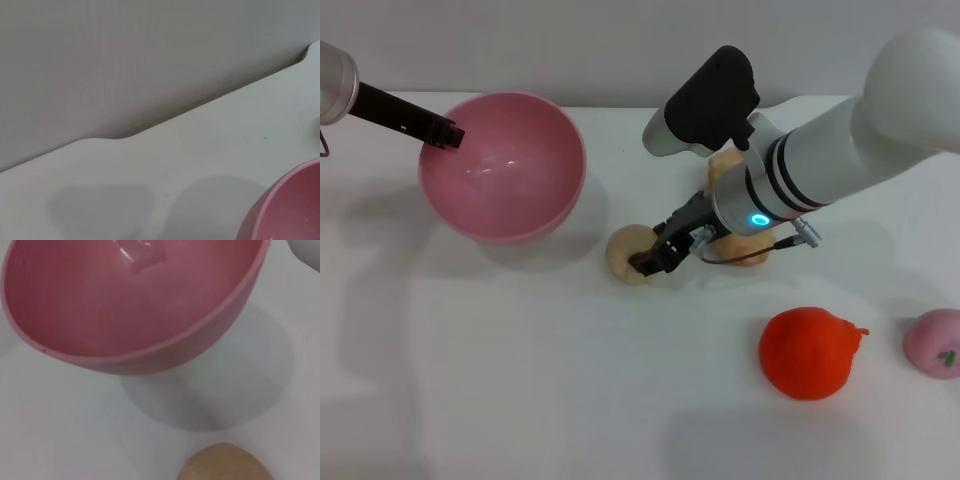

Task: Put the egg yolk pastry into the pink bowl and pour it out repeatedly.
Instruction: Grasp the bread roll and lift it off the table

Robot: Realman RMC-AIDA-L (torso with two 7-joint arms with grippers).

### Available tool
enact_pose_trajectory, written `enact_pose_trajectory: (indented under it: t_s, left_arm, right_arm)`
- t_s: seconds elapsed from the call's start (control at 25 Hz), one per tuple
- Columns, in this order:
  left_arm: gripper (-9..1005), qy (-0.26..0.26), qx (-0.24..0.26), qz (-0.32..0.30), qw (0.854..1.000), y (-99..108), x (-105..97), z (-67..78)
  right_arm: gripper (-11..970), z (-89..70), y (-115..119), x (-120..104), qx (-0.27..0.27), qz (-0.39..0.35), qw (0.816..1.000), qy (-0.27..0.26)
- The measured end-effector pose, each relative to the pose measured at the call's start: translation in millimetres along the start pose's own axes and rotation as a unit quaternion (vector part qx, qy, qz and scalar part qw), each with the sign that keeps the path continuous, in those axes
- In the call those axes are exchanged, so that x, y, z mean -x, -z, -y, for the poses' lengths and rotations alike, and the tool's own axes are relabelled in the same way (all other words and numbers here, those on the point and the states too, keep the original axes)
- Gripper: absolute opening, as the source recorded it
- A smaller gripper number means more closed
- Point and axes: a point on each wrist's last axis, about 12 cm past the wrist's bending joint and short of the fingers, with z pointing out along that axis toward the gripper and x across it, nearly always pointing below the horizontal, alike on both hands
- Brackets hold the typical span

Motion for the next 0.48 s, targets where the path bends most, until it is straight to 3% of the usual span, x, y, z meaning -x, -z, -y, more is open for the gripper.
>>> enact_pose_trajectory:
  t_s: [0.48]
  left_arm:
    - [42,-0.002,-0.003,-0.002,1.000,-1.5,-1.8,1.7]
  right_arm:
    - [365,2.2,1.9,-4.8,-0.001,0.008,1.000,-0.011]
